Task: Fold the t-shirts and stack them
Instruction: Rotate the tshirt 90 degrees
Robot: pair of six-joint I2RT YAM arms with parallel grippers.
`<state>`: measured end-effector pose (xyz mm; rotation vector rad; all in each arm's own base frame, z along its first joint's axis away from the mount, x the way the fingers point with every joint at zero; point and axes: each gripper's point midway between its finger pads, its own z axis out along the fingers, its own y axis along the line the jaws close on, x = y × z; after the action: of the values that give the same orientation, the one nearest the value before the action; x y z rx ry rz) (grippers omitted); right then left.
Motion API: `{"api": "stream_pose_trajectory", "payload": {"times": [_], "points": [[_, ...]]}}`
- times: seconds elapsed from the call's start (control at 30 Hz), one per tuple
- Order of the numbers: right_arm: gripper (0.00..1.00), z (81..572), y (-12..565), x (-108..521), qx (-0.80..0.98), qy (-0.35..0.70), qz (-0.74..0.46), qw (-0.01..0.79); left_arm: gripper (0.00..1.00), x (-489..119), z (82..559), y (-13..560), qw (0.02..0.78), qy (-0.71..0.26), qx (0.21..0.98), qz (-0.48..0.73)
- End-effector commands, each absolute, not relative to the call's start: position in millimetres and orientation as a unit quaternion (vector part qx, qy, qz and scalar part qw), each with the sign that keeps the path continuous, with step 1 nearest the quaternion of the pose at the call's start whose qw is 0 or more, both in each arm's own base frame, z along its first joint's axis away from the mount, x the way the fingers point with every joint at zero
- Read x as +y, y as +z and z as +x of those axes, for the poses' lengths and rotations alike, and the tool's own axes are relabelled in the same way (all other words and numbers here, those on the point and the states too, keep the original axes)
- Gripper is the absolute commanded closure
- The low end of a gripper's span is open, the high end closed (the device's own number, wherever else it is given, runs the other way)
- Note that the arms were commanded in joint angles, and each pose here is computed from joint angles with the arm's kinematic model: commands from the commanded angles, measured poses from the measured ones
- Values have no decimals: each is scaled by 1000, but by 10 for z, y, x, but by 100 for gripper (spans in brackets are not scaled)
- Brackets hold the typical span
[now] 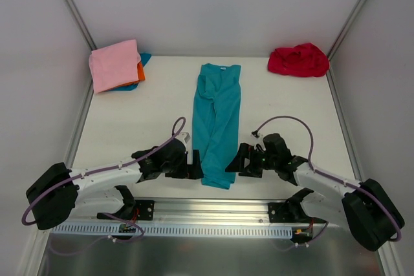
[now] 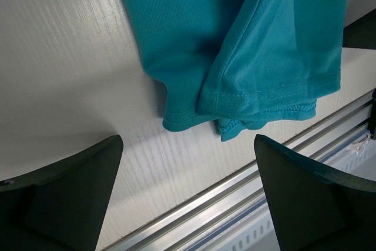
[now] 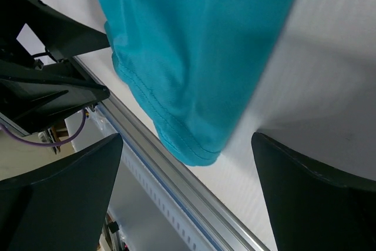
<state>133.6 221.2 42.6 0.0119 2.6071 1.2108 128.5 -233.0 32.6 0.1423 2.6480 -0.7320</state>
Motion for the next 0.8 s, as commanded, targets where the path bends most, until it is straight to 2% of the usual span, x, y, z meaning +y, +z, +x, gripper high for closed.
{"api": "stream_pose_trajectory", "payload": {"times": [0.0, 0.2, 0.47, 0.77], "points": [[0, 1294, 182, 2189, 917, 377, 17, 126, 1, -2185, 1347, 166, 206, -229, 951, 30], [1, 1380, 339, 2223, 918, 369, 9, 145, 1, -2135, 1358, 115, 211, -220, 952, 19], [1, 1640, 1291, 2236, 922, 327, -28, 207, 1, -2122, 1351, 351, 241, -264, 934, -5], [3, 1584, 1130, 2337, 970, 89, -96, 204, 1, -2056, 1326, 613, 265, -286, 921, -10]]}}
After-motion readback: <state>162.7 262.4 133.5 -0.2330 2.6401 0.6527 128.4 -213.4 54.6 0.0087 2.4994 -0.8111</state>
